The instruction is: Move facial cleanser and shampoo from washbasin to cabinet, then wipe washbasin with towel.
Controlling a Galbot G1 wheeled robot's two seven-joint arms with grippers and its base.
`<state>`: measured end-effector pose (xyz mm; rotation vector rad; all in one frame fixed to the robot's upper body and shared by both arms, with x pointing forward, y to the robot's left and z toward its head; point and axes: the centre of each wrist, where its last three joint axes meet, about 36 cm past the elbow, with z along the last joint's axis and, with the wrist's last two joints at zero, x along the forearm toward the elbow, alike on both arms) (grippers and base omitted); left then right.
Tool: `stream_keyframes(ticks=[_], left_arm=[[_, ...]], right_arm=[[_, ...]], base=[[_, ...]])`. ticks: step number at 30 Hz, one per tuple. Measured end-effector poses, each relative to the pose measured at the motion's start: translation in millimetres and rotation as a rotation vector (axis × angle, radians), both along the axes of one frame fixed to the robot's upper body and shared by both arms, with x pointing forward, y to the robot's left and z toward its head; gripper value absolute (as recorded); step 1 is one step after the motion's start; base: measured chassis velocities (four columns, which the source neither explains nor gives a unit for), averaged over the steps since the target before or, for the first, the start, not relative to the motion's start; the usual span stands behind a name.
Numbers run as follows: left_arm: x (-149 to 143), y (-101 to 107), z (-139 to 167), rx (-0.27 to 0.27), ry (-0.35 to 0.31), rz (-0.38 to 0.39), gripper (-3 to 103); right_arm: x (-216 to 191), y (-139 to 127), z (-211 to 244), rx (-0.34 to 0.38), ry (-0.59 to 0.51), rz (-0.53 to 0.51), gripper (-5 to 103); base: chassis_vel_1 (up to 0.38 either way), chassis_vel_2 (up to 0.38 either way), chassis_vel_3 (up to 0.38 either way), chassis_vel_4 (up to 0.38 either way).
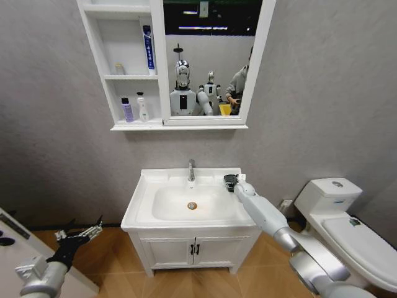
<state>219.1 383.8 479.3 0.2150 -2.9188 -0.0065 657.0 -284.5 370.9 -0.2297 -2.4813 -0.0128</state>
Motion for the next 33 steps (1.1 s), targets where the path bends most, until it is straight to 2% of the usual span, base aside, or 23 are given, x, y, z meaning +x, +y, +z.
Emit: stream_keyframes(ticks=[1, 4, 5, 7, 8, 10, 11, 13, 14, 16, 17, 19, 22, 26, 28, 29, 32, 33], left_arm=[[0.0, 0.0, 0.0, 0.0, 0.0, 0.0, 100], [0.0, 0.0, 0.0, 0.0, 0.0, 0.0, 100], [0.0, 0.0, 0.0, 0.0, 0.0, 0.0, 100], [0.0, 0.0, 0.0, 0.0, 0.0, 0.0, 100], [0.0, 0.0, 0.0, 0.0, 0.0, 0.0, 100], [0.0, 0.0, 0.0, 0.0, 0.0, 0.0, 100], [0.0, 0.0, 0.0, 0.0, 0.0, 0.0, 100], [0.0, 0.0, 0.0, 0.0, 0.0, 0.0, 100], [0.0, 0.0, 0.0, 0.0, 0.0, 0.0, 100], [0.0, 0.0, 0.0, 0.0, 0.0, 0.0, 100], [0.0, 0.0, 0.0, 0.0, 0.0, 0.0, 100], [0.0, 0.0, 0.0, 0.0, 0.0, 0.0, 100], [0.0, 0.0, 0.0, 0.0, 0.0, 0.0, 100], [0.0, 0.0, 0.0, 0.0, 0.0, 0.0, 100], [0.0, 0.0, 0.0, 0.0, 0.0, 0.0, 100], [0.0, 0.0, 0.0, 0.0, 0.0, 0.0, 100], [0.0, 0.0, 0.0, 0.0, 0.0, 0.0, 100], [0.0, 0.0, 0.0, 0.0, 0.0, 0.0, 100]], right_arm=[[0.0, 0.0, 0.0, 0.0, 0.0, 0.0, 75], [0.7, -2.0, 1.3, -0.006, 0.002, 0.001, 58], [0.7, -2.0, 1.3, -0.006, 0.002, 0.001, 58], [0.5, -4.0, 3.3, -0.006, 0.003, 0.001, 48], [0.5, -4.0, 3.3, -0.006, 0.003, 0.001, 48], [-1.3, -6.2, 8.2, -0.009, 0.003, -0.002, 37], [-1.3, -6.2, 8.2, -0.009, 0.003, -0.002, 37], [-6.8, -9.9, 13.7, -0.025, -0.001, -0.001, 26], [-6.8, -9.9, 13.7, -0.025, -0.001, -0.001, 26], [-12.2, -13.0, 18.7, -0.036, -0.011, -0.002, 15], [-12.2, -13.0, 18.7, -0.036, -0.011, -0.002, 15], [-19.7, -17.5, 25.2, -0.046, -0.027, 0.004, 7], [-24.4, -17.6, 28.8, -0.043, -0.029, 0.006, 4], [-42.7, -2.6, 52.7, -0.002, -0.037, 0.03, 3], [-65.2, 22.3, 75.2, 0.031, -0.04, 0.082, 3], [-65.2, 22.3, 75.2, 0.031, -0.04, 0.082, 3], [-95.8, 64.2, 91.9, 0.038, -0.013, 0.13, 3], [-95.8, 64.2, 91.9, 0.038, -0.013, 0.13, 3]], base=[[0.0, 0.0, 0.0, 0.0], [0.0, 0.0, 0.0, 0.0], [0.0, 0.0, 0.0, 0.0], [0.0, 0.0, 0.0, 0.0], [0.0, 0.0, 0.0, 0.0], [0.0, 0.0, 0.0, 0.0], [0.0, 0.0, 0.0, 0.0], [0.0, 0.0, 0.0, 0.0], [0.0, 0.0, 0.0, 0.0], [0.0, 0.0, 0.0, 0.0], [0.0, 0.0, 0.0, 0.0], [0.0, 0.0, 0.0, 0.0], [0.0, 0.0, 0.0, 0.0], [0.0, 0.0, 0.0, 0.0], [0.0, 0.0, 0.0, 0.0], [0.0, 0.0, 0.0, 0.0], [0.0, 0.0, 0.0, 0.0], [0.0, 0.0, 0.0, 0.0]])
